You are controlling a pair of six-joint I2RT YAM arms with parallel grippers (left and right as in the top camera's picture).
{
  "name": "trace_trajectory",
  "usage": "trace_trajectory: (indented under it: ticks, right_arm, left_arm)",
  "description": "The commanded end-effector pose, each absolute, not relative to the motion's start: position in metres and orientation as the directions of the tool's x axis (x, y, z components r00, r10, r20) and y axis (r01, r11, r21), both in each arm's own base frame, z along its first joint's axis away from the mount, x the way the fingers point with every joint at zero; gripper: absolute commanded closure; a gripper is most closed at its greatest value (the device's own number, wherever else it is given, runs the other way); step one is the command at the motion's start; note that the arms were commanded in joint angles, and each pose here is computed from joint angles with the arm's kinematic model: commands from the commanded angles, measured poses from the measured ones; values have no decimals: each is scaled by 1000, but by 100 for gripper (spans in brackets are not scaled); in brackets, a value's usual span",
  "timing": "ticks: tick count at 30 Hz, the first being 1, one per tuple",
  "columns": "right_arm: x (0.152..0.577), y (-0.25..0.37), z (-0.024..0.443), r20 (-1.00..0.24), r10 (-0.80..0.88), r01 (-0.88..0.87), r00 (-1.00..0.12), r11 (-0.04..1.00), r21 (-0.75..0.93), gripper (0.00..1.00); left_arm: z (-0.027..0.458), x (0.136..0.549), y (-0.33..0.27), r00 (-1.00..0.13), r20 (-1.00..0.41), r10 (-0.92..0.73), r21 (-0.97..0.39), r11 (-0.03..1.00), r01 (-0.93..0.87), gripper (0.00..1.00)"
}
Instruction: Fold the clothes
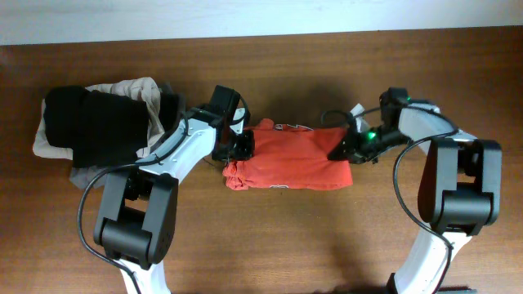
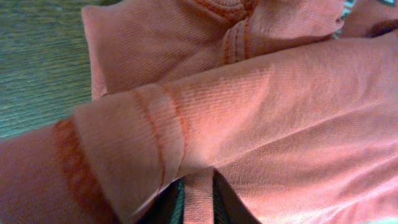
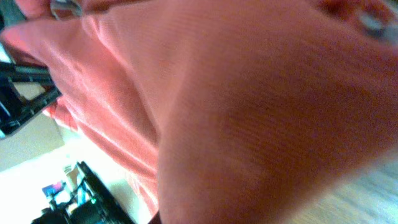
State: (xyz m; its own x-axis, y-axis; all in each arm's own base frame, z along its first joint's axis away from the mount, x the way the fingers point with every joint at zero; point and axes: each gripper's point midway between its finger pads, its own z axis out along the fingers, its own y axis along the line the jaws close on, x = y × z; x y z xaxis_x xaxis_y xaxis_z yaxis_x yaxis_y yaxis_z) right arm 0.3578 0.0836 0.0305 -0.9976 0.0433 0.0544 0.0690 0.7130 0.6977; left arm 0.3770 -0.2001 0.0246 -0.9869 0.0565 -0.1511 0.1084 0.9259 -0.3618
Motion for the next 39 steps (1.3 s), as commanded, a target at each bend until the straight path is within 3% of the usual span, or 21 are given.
trace_trajectory:
  ticks: [1, 3, 8, 13, 22, 29, 33, 37, 39]
  right_arm:
    - [380, 40, 68, -21, 76, 54, -997, 850, 524, 96]
    - [381, 31, 84, -23, 62, 46, -998, 895, 444, 96]
    - [391, 17, 123, -47, 19, 8, -999, 976, 220, 96]
    - [391, 30, 132, -53, -35, -40, -998, 994, 106, 96]
    - [395, 90, 129, -103, -207, -190, -973, 970, -150, 89]
    - [390, 147, 109, -103, -300, -282, -948, 946, -159, 89]
    - [389, 139, 106, -93, -274, -244, -957, 938, -246, 92]
    - [394, 121, 110, -115, -166, -135, -979, 962, -236, 96]
    - [394, 113, 110, -101, -89, -70, -991, 982, -178, 96]
  left_arm:
    - [24, 384, -187, -982, -177, 66, -304, 945, 119, 74]
    - [37, 391, -195, -979, -194, 68, -338, 932, 131, 66]
    - [91, 414, -208, -963, -260, 63, -382, 910, 163, 36]
    - [160, 438, -204, -936, -352, 29, -396, 901, 177, 29]
    - [283, 464, -150, -849, -518, -102, -411, 900, 143, 28]
    - [313, 459, -132, -809, -573, -130, -408, 902, 144, 28]
    - [311, 452, -131, -818, -566, -99, -390, 907, 160, 28]
    - [292, 445, -131, -866, -479, -143, -419, 904, 82, 44]
    - [281, 446, -134, -883, -436, -177, -437, 899, 36, 57]
